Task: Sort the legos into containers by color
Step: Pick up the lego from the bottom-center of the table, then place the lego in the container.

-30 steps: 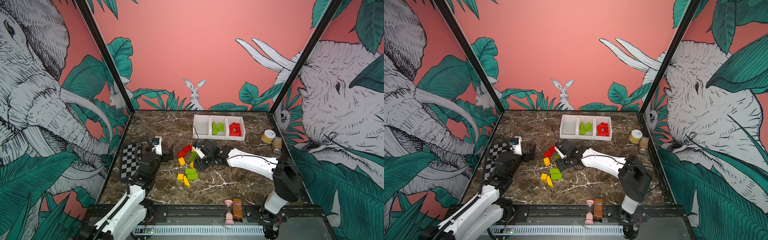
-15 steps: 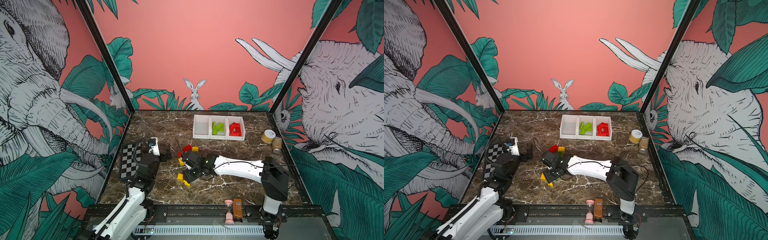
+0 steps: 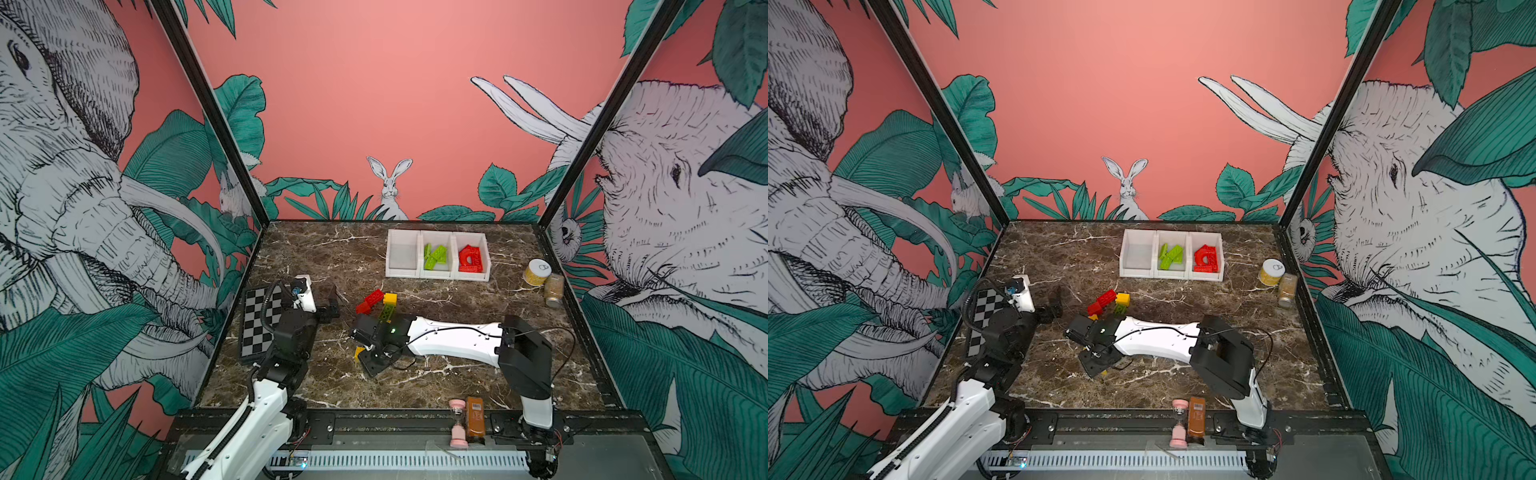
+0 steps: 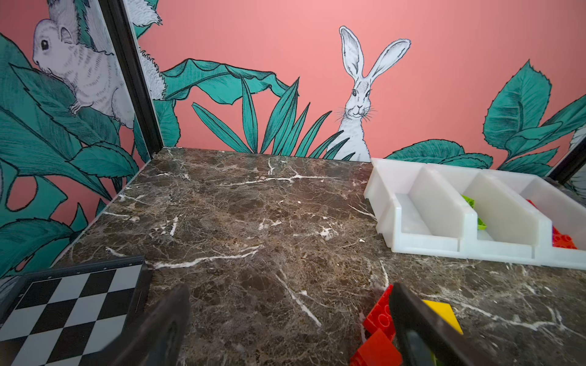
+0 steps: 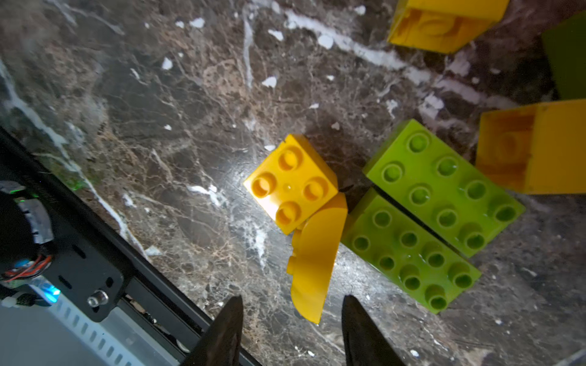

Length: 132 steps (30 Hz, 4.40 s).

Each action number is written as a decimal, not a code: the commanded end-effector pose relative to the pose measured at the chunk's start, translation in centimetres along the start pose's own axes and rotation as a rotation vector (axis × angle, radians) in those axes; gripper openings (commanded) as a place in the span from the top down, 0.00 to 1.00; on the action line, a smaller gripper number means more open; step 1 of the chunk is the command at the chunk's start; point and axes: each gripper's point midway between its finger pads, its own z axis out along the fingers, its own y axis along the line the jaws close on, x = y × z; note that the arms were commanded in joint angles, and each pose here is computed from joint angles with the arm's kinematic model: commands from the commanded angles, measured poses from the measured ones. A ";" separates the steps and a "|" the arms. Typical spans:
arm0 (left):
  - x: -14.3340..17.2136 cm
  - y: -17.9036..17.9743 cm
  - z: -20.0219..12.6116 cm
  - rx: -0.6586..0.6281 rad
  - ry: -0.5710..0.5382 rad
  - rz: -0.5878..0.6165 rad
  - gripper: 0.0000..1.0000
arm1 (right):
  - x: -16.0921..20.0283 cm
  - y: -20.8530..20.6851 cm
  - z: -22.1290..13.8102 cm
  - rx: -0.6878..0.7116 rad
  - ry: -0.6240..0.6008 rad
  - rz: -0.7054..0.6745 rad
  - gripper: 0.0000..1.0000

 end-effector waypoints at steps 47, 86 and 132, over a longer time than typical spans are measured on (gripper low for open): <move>0.5 0.8 -0.7 -0.035 -0.010 -0.015 0.01 | -0.7 -0.5 -1.6 -0.052 -0.045 0.000 0.82; 1.0 -2.4 0.8 0.126 0.046 0.034 0.01 | -25.0 -29.7 -10.9 0.087 -0.533 0.165 0.82; 0.9 -2.1 0.7 0.108 0.044 0.023 0.02 | -10.7 -13.6 -8.8 0.072 -0.327 -0.037 0.35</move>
